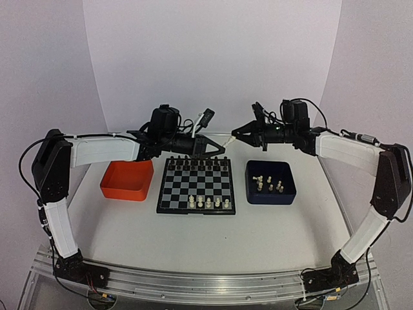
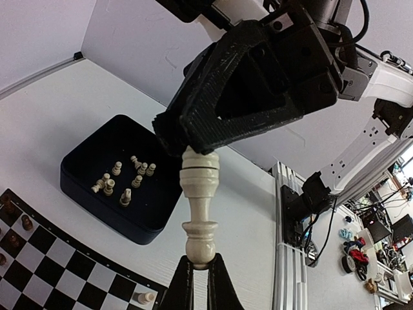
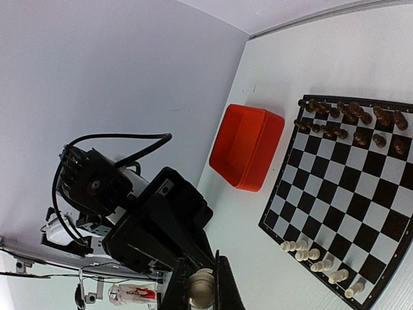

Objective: Set up the chess pieces on the board
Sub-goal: Place the chess piece in the storage box.

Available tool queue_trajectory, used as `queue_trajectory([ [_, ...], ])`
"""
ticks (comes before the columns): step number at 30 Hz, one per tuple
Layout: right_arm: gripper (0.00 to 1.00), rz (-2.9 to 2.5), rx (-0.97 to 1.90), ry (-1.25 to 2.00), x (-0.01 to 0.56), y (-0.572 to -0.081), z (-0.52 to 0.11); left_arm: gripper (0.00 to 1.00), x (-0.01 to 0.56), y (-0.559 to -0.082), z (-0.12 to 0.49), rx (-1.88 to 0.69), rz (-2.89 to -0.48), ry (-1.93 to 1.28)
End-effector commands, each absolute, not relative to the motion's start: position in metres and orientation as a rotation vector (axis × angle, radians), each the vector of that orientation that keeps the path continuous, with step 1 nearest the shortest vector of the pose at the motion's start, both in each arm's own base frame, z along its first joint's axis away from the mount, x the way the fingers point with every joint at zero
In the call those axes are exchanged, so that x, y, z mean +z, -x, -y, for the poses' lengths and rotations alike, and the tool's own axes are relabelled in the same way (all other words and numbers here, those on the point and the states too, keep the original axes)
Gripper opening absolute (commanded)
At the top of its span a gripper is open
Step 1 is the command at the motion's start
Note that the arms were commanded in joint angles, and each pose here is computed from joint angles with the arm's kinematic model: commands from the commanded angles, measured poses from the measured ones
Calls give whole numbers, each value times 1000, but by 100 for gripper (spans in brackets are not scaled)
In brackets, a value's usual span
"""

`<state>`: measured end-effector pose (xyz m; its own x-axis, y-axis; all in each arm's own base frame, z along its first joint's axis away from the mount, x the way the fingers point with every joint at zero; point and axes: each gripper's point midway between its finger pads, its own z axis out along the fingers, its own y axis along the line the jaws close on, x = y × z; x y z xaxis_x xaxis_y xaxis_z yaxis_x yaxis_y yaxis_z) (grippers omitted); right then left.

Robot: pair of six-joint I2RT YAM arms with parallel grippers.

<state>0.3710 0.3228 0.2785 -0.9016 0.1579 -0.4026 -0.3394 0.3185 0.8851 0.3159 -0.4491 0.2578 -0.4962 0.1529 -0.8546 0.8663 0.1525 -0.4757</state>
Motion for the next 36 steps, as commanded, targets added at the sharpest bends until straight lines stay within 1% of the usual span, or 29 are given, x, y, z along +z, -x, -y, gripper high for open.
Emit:
queue_trajectory([
  [1,0,-2158,1598,237,292,-366,-324,0,272,-320,447,-1353,-1729,-954],
  [4,0,-2211,1470,209,279,-368,-313,0,269,-325,445,-1331,-1760,-919],
  [9,0,-2259,1048,111,253,-385,-269,0,257,-330,441,-1293,-1849,-872],
  [13,0,-2244,804,53,238,-399,-234,0,242,-333,436,-1255,-1935,-839],
  [17,0,-2293,456,54,198,-416,-198,0,221,-341,426,-1167,-2095,-757],
  [20,0,-2345,294,82,165,-426,-184,0,205,-350,415,-1072,-2192,-656],
  [26,0,-2387,61,77,123,-442,-162,0,171,-364,382,-854,-2376,-487],
  [31,0,-2385,-123,26,100,-450,-135,0,162,-364,360,-759,-2443,-401],
  [36,0,-2441,-146,-23,70,-449,-121,0,160,-366,345,-667,-2489,-357],
])
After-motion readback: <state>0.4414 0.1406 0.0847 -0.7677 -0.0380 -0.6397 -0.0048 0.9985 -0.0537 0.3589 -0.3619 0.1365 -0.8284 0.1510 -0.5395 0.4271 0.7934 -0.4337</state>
